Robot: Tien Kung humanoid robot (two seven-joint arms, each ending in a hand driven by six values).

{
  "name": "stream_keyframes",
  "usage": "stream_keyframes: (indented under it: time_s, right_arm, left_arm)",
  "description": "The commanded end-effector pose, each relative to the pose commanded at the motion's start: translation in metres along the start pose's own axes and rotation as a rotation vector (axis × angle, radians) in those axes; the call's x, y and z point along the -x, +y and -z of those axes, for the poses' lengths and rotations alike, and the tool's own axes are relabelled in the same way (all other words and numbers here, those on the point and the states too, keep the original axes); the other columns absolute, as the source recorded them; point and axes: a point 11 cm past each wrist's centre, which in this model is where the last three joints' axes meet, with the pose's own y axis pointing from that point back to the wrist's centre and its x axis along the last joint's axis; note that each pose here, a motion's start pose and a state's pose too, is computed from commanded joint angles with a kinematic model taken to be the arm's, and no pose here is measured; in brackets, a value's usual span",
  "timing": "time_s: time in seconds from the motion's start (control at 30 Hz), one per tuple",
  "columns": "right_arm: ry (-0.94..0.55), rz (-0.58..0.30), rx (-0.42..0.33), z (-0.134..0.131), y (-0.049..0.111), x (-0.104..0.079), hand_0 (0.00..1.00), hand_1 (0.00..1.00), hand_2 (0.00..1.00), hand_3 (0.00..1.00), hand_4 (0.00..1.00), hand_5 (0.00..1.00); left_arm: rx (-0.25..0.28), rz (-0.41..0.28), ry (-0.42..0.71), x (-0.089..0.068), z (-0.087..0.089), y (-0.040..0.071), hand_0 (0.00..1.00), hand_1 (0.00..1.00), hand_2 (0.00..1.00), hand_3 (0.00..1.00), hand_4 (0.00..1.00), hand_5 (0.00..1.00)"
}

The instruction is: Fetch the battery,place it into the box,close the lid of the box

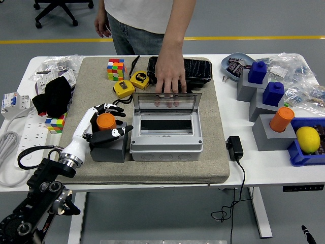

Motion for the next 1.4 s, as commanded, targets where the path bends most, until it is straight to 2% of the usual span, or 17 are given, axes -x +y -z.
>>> stream_keyframes:
  time_s: [0.1, 0.13, 0.5, 0.53, 0.7, 0.73, 0.9, 0.93, 1.1, 1.13, 1.3, 1.33, 1.4]
  right_arm:
    - [0.001, 0.0, 0.0, 0.0, 0.0, 0.0001, 0.953, 0.848, 0.793, 0.804, 0.998, 0.998]
    - [0.002, 0.0, 0.0, 0.0002, 0.0, 0.0001, 0.952, 0.848, 0.793, 0.804, 0.998, 0.998]
    - [0.003, -0.002, 0.002, -0.0006, -0.0001, -0.0014, 0.952, 0.848, 0.793, 0.804, 0.998, 0.998]
    - [0.004, -0.002, 0.002, -0.0007, -0.0001, -0.0013, 0.952, 0.848, 0.793, 0.804, 0.998, 0.998]
    - [0.003, -0.001, 0.003, -0.0011, 0.0, -0.0009, 0.952, 0.848, 0.793, 0.804, 0.998, 0.998]
    - [0.003, -0.001, 0.003, -0.0011, 0.0, -0.0009, 0.952, 0.848, 0.793, 0.804, 0.998, 0.998]
    - [0.002, -0.002, 0.003, -0.0005, -0.0001, -0.0012, 0.952, 0.848, 0.793, 0.804, 0.998, 0.998]
    - [0.001, -0.003, 0.003, -0.0003, -0.0001, -0.0013, 0.952, 0.848, 0.793, 0.804, 0.998, 0.998]
    - [-0.002, -0.003, 0.002, 0.0, -0.0001, -0.0015, 0.952, 0.848, 0.793, 0.804, 0.998, 0.998]
    - [-0.002, -0.003, 0.002, 0.0, -0.0001, -0.0015, 0.952, 0.848, 0.793, 0.804, 0.998, 0.998]
    - [-0.004, -0.003, 0.002, -0.0001, -0.0001, -0.0015, 0.952, 0.848, 0.793, 0.804, 0.998, 0.998]
    - [-0.004, -0.003, 0.001, -0.0001, -0.0001, -0.0015, 0.951, 0.848, 0.793, 0.804, 0.998, 0.998]
    - [-0.005, -0.004, 0.001, 0.0001, -0.0001, -0.0015, 0.951, 0.848, 0.793, 0.804, 0.998, 0.998]
  left_arm:
    - [-0.003, 0.001, -0.002, 0.0005, 0.001, 0.0, 0.447, 0.588, 0.418, 0.417, 0.998, 0.002]
    - [-0.003, 0.001, -0.002, 0.0005, 0.0012, -0.0001, 0.406, 0.546, 0.371, 0.366, 0.998, 0.002]
    - [-0.01, 0.001, -0.004, 0.0019, 0.0039, -0.0004, 0.37, 0.508, 0.359, 0.341, 0.998, 0.002]
    - [-0.013, 0.001, -0.004, 0.0021, 0.0047, -0.0004, 0.277, 0.37, 0.266, 0.261, 0.998, 0.002]
    - [-0.017, 0.0, -0.003, 0.0023, 0.0056, -0.0006, 0.277, 0.37, 0.266, 0.261, 0.998, 0.002]
    - [-0.016, -0.003, -0.004, 0.002, 0.0055, -0.0007, 0.215, 0.244, 0.195, 0.195, 0.998, 0.002]
    - [-0.013, -0.007, -0.009, 0.0016, 0.005, -0.0014, 0.215, 0.244, 0.195, 0.195, 0.998, 0.002]
    - [-0.013, -0.008, -0.01, 0.0015, 0.0051, -0.0015, 0.155, 0.167, 0.155, 0.159, 0.998, 0.002]
    - [-0.011, -0.015, -0.017, 0.0016, 0.0053, -0.0019, 0.155, 0.167, 0.155, 0.159, 0.998, 0.002]
    - [-0.009, -0.018, -0.019, 0.0016, 0.0053, -0.002, 0.127, 0.106, 0.125, 0.119, 0.998, 0.002]
    - [-0.004, -0.032, -0.025, 0.0012, 0.0054, -0.0026, 0.127, 0.106, 0.125, 0.119, 0.998, 0.002]
    - [-0.003, -0.033, -0.028, 0.0013, 0.0053, -0.0026, 0.119, 0.072, 0.102, 0.087, 0.998, 0.002]
    - [-0.001, -0.038, -0.037, 0.001, 0.0054, -0.0029, 0.119, 0.072, 0.102, 0.087, 0.998, 0.002]
